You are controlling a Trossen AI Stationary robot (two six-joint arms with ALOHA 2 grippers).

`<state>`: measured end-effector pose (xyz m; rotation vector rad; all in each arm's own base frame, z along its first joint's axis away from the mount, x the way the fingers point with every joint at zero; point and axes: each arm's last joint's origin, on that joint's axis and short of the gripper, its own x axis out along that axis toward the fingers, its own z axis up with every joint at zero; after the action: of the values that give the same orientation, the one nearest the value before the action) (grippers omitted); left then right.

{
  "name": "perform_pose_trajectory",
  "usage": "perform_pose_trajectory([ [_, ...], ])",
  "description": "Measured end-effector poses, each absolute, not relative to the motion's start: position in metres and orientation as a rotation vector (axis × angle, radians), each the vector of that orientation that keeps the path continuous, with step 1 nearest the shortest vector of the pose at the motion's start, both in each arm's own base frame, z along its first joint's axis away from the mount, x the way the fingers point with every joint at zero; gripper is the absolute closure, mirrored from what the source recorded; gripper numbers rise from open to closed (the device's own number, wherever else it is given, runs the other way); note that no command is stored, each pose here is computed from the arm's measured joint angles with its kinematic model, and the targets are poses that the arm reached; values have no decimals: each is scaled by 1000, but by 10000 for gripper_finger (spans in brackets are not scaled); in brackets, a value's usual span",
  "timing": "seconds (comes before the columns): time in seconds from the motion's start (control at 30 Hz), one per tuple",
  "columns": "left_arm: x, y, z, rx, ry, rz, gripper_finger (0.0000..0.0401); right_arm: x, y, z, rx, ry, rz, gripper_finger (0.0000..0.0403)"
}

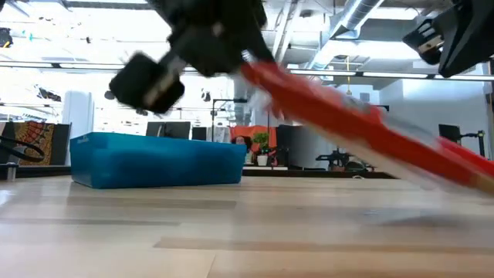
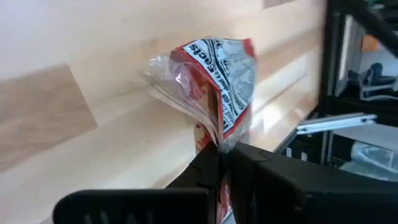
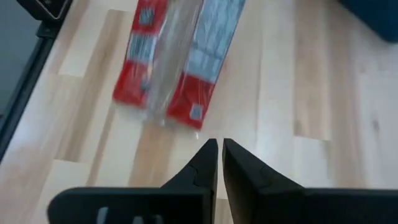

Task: Sort popcorn bags into baskets
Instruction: Put the red popcorn bag into the blue bin

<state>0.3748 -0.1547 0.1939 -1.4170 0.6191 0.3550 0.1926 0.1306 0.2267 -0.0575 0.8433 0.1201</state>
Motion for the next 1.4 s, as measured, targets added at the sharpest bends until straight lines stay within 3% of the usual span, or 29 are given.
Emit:
perform_pose_trajectory([
  [0.27,331,-117,264,-1285,663,398,401,187,127,230,-129,836,110,352],
  [0.67,218,-30,338,-983,791,555,401,193,118,230,-205,834,110,352],
  [0.93,182,4,340,-806,977,570,401,207,93,230,-153,842,-7,352],
  [1.23,190,28,319,-787,989,404,401,216,68,230,-106,853,-116,352],
  [1.4,188,37,298,-793,1029,449,401,217,65,230,-103,856,-126,352],
])
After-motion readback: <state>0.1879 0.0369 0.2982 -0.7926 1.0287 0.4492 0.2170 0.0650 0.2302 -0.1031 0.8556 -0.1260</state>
